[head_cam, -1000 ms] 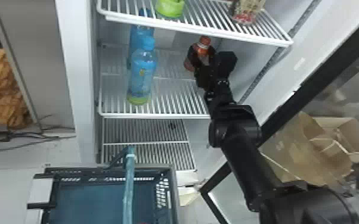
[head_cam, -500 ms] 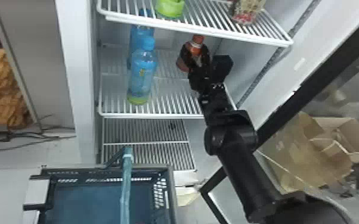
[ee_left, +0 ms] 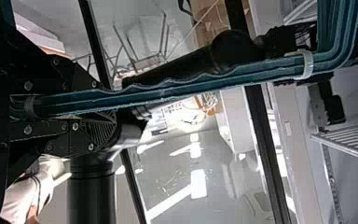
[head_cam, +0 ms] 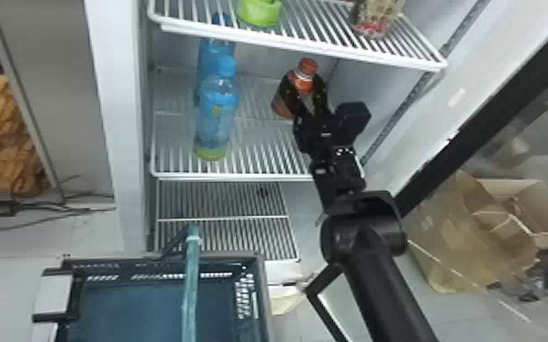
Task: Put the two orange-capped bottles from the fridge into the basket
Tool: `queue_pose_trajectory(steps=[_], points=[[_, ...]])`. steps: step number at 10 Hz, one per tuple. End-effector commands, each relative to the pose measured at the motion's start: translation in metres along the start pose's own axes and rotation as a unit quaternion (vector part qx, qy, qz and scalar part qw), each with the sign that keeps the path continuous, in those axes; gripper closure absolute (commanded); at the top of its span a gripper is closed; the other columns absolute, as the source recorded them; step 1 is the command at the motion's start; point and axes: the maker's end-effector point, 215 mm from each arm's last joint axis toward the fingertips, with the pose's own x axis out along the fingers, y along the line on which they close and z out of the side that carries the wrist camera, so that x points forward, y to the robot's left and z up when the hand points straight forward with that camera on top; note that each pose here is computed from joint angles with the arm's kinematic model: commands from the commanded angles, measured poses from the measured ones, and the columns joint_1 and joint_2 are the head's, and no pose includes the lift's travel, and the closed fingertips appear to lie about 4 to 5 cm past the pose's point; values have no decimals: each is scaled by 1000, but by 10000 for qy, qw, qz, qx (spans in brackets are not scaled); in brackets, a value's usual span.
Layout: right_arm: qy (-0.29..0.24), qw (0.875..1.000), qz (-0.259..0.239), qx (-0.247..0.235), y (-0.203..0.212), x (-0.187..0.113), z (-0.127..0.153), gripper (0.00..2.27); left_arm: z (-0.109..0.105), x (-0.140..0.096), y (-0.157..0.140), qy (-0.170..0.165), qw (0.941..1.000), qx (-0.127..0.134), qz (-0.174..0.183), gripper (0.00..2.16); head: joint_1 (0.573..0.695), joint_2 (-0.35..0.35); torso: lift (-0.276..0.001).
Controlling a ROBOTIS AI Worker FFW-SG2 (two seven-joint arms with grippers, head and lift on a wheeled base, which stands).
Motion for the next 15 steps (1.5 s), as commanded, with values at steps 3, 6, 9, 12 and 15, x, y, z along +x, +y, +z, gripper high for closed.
queue_pose_trajectory(steps=[3, 6, 9, 12, 15], points=[[-141, 9998, 130, 58, 8, -55, 29, 878, 1, -1, 1, -27, 10000, 1, 13, 1197, 695, -350, -235], [-191, 9987, 310, 355, 24, -95, 57, 878, 1, 0, 0, -34, 10000, -1, -10, 1197, 695, -350, -235], [146, 9964, 451, 704, 36, -133, 58, 877, 1, -1, 0, -41, 10000, -10, -11, 1197, 695, -350, -235], [327, 9901, 762, 1136, 61, -171, 95, 877, 0, -2, 1, -41, 10000, -22, 2, 1196, 695, -350, -235], [752, 9766, 1278, 1557, 98, -203, 113, 877, 0, -1, -1, -47, 10000, -24, -23, 1196, 695, -350, -235]])
